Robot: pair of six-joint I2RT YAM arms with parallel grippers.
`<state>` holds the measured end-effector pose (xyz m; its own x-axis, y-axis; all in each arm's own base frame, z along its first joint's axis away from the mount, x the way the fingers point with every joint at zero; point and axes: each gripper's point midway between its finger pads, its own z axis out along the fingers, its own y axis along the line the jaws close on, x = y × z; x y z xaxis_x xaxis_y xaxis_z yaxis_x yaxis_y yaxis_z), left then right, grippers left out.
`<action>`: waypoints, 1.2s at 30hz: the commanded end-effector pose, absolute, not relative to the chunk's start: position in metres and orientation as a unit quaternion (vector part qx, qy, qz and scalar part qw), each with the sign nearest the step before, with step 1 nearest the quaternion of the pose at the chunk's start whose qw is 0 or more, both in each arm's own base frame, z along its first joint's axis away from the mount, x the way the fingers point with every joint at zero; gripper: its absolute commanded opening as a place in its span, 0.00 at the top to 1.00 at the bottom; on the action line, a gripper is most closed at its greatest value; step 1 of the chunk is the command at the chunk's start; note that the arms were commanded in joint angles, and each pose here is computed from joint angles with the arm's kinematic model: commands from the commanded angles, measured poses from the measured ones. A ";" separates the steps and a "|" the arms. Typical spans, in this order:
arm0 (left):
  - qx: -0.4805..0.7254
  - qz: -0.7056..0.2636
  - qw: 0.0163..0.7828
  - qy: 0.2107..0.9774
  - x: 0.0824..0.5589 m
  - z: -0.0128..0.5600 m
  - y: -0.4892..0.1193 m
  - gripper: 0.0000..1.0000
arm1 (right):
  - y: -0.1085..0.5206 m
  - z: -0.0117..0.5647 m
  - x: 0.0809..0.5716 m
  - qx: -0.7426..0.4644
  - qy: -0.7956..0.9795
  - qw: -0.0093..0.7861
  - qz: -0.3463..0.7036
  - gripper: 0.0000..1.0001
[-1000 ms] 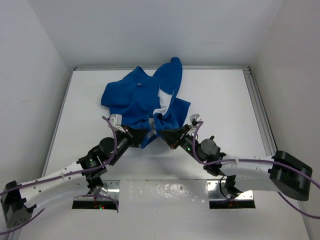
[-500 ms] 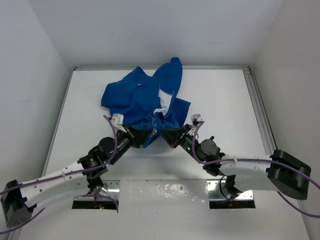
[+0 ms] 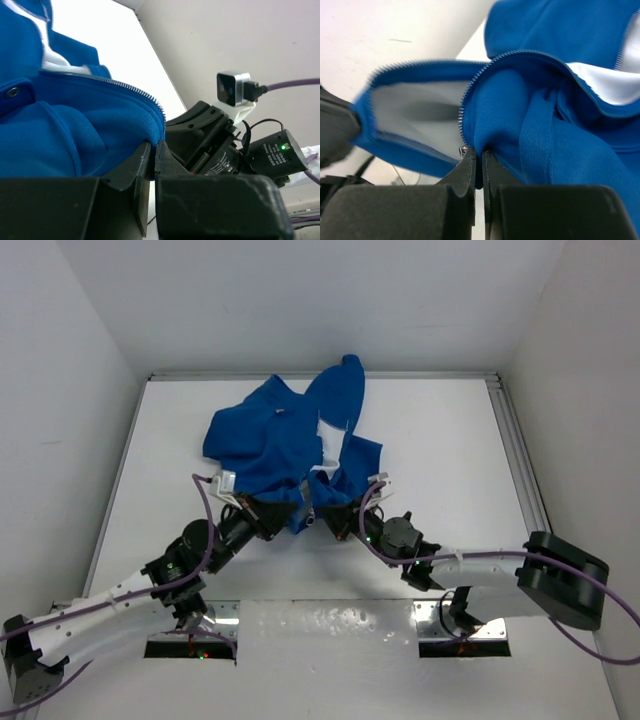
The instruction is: Zip up the jacket
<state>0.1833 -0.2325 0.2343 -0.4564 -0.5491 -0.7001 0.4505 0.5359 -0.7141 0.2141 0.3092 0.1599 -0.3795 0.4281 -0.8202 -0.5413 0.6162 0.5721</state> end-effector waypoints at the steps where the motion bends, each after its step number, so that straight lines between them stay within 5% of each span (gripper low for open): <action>1: -0.053 -0.485 0.540 0.686 0.182 0.255 -0.218 1.00 | 0.290 0.161 0.214 -0.015 0.709 0.564 0.424 1.00; 13: -0.062 -0.422 0.571 0.702 0.192 0.249 -0.196 1.00 | 0.265 0.034 0.159 -0.056 0.841 0.393 0.368 1.00; 23: -0.063 -0.390 0.571 0.720 0.199 0.232 -0.196 1.00 | 0.272 -0.004 0.145 -0.074 0.886 0.315 0.333 1.00; 29: -0.066 -0.393 0.580 0.711 0.204 0.234 -0.198 1.00 | 0.311 0.084 0.174 -0.073 0.796 0.416 0.433 1.00; 36: -0.090 -0.378 0.609 0.692 0.209 0.264 -0.183 1.00 | 0.319 0.300 0.169 -0.144 0.574 0.590 0.549 1.00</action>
<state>0.2061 -0.1921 0.2196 -0.3319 -0.5125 -0.7919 0.3152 0.7310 -0.6052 0.1850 0.3348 0.1891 -0.4889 0.2966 -0.8204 -0.6414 0.5152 0.5685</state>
